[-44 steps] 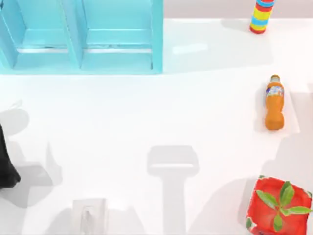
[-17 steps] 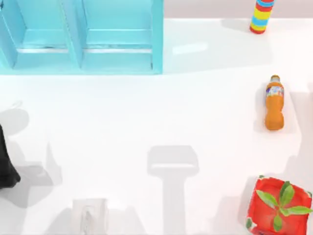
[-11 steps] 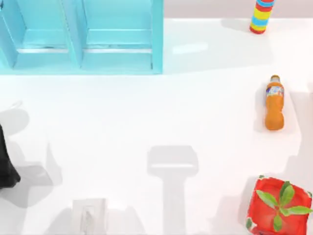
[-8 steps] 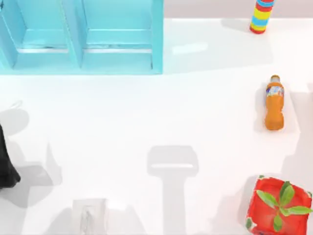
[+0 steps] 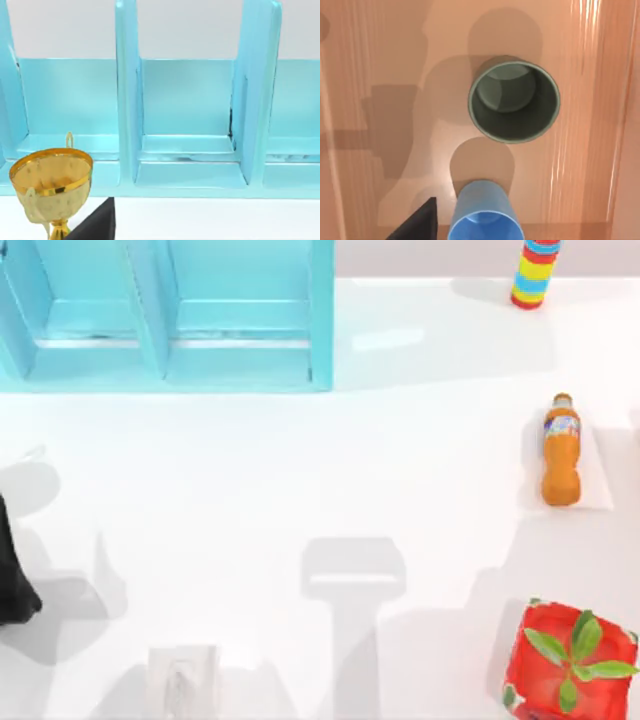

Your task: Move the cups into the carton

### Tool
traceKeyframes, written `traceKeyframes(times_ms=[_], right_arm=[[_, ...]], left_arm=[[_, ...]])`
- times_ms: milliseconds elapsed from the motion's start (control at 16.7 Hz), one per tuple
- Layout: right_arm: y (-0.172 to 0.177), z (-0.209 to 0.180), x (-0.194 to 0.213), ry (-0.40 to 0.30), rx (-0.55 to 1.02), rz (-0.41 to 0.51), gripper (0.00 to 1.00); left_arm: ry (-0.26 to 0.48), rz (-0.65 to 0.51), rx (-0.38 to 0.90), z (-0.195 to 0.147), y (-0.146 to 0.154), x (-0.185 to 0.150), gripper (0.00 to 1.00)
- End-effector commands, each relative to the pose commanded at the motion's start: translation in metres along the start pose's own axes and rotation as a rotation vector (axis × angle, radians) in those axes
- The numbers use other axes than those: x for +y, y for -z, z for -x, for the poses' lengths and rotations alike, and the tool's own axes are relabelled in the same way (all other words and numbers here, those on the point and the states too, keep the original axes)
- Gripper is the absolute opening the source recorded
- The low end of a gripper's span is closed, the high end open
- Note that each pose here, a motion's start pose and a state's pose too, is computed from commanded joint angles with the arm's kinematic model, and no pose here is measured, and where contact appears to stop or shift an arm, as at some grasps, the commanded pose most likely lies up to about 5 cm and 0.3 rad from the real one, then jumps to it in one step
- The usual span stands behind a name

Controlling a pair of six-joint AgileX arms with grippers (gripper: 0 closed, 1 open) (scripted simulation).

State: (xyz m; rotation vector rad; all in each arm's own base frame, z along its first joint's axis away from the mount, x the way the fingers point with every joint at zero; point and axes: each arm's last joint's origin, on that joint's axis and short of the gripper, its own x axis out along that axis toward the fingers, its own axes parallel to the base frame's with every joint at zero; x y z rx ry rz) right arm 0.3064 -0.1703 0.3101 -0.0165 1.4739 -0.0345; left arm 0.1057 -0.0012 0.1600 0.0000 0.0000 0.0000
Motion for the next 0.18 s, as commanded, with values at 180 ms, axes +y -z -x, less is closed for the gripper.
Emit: traceKeyframes(times_ms=[180], right_arm=[[0.0008,0.0081,0.0012,0.0,-0.002,0.001,1.0]], left_arm=[[0.0,0.0,0.0,0.0,0.0,0.0,1.0]])
